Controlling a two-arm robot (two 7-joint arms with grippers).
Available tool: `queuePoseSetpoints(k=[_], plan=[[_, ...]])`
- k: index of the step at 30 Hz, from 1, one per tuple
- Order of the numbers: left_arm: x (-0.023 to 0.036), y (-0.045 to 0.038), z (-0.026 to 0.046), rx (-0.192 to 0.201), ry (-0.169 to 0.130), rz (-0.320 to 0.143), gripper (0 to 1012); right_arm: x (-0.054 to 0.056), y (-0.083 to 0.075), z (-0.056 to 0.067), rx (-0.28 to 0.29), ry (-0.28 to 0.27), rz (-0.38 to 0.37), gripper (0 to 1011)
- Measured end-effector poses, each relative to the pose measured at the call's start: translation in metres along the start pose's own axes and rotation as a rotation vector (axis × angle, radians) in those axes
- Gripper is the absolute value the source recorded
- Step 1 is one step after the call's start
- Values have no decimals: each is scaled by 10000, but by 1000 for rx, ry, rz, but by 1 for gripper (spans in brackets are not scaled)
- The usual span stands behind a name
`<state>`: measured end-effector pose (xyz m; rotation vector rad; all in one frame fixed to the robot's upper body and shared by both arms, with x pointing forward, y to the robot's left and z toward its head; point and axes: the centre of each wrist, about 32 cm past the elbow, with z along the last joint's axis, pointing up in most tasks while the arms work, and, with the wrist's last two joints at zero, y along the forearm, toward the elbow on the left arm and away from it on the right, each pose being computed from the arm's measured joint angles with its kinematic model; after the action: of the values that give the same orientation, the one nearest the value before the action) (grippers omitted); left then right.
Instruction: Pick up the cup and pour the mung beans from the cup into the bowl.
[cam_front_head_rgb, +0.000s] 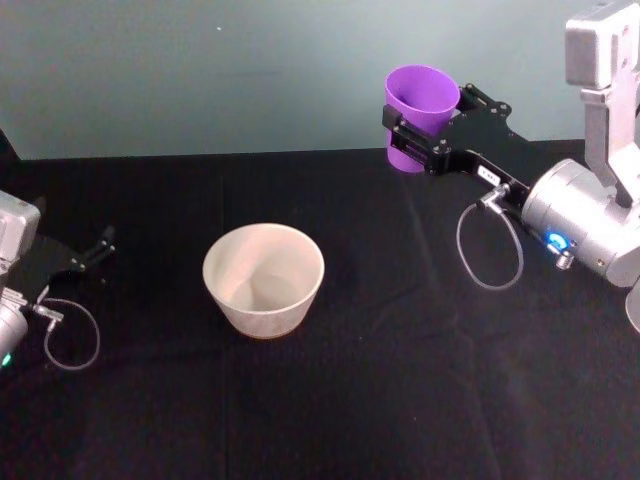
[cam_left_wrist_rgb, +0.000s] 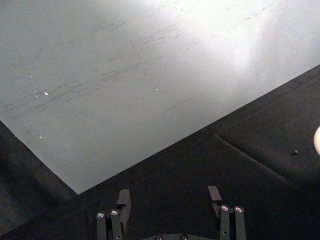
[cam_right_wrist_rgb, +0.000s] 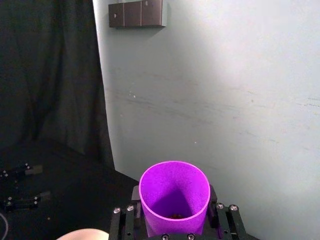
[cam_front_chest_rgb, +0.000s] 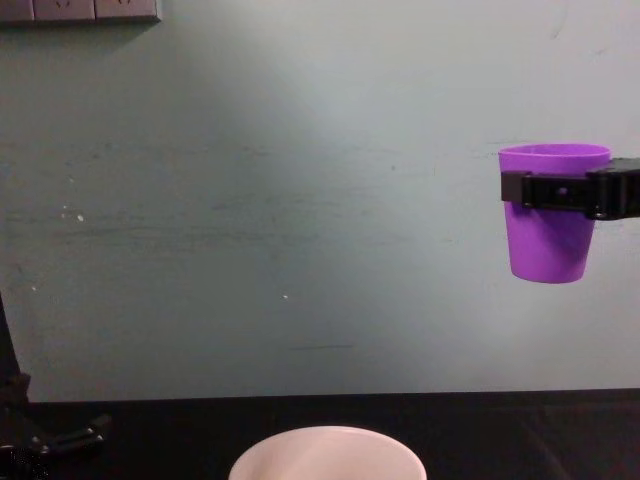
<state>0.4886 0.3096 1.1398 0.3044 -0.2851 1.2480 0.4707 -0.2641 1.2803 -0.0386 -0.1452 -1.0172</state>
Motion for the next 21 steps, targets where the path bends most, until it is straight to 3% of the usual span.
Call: queuePoseSetpoints(k=[21], plan=[[0, 0, 0, 0, 0, 0, 1000, 0, 0, 0, 0, 0, 0, 735]])
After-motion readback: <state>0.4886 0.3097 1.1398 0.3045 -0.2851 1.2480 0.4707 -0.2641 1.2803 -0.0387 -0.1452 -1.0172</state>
